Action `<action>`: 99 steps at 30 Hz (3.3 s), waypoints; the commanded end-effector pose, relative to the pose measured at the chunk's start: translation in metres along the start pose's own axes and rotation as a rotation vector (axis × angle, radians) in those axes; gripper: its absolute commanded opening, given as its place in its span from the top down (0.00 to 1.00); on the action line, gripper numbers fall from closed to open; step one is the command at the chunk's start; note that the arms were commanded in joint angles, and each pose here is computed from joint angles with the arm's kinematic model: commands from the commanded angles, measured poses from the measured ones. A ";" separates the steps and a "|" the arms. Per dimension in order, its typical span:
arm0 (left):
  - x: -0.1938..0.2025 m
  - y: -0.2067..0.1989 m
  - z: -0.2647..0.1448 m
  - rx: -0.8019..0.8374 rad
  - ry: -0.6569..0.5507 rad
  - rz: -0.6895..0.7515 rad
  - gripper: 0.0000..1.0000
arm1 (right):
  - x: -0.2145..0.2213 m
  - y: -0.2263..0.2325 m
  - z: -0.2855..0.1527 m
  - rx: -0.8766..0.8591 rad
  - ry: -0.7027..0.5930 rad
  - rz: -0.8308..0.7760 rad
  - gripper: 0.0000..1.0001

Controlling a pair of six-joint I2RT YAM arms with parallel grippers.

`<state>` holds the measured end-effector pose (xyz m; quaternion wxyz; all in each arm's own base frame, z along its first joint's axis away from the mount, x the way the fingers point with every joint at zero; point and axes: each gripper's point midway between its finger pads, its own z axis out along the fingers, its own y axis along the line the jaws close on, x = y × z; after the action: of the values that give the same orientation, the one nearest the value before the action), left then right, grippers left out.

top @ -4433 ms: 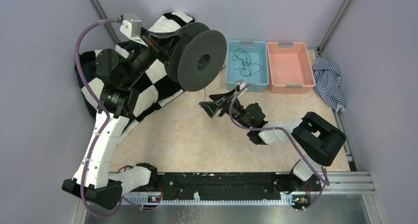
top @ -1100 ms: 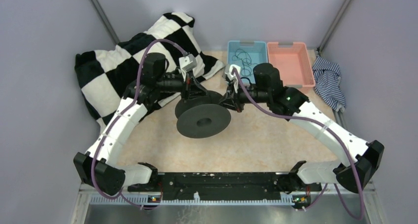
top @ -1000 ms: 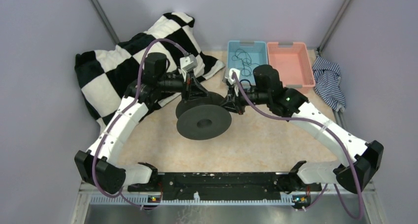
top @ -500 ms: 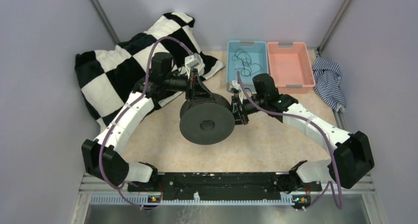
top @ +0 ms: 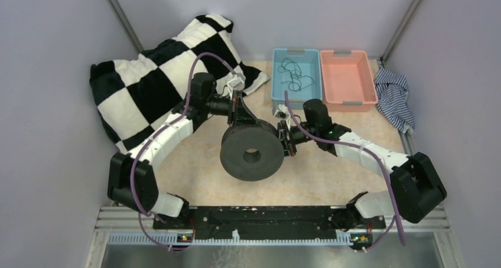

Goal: Wrap the cables

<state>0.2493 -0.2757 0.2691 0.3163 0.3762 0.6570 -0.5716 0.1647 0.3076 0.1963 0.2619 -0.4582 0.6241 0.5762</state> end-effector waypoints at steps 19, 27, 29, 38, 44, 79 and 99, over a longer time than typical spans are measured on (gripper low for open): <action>0.108 0.114 0.043 0.107 0.164 -0.291 0.97 | 0.075 -0.035 0.027 -0.115 -0.081 0.288 1.00; 0.108 0.148 0.052 0.028 0.177 -0.293 0.72 | 0.061 -0.040 0.025 -0.182 -0.220 0.420 1.00; 0.105 0.156 0.052 -0.007 0.176 -0.281 0.59 | 0.062 -0.044 0.026 -0.167 -0.232 0.431 1.00; 0.081 0.192 0.039 -0.181 0.185 -0.230 0.29 | 0.061 -0.063 0.013 -0.089 -0.298 0.489 1.00; 0.033 0.202 0.015 -0.339 0.110 -0.181 0.24 | 0.063 -0.069 0.015 -0.079 -0.304 0.533 1.00; 0.189 0.006 -0.134 -1.129 -0.051 -0.987 0.16 | 0.100 -0.063 0.035 -0.049 -0.265 0.710 1.00; 0.213 -0.003 -0.073 -0.903 -0.055 -1.034 0.21 | 0.099 -0.058 0.046 -0.040 -0.281 0.787 1.00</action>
<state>0.1389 -0.1494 0.0865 0.1542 -0.1504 0.9401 -0.2643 0.1598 0.3245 0.0492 0.0302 -0.0722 0.7401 0.6680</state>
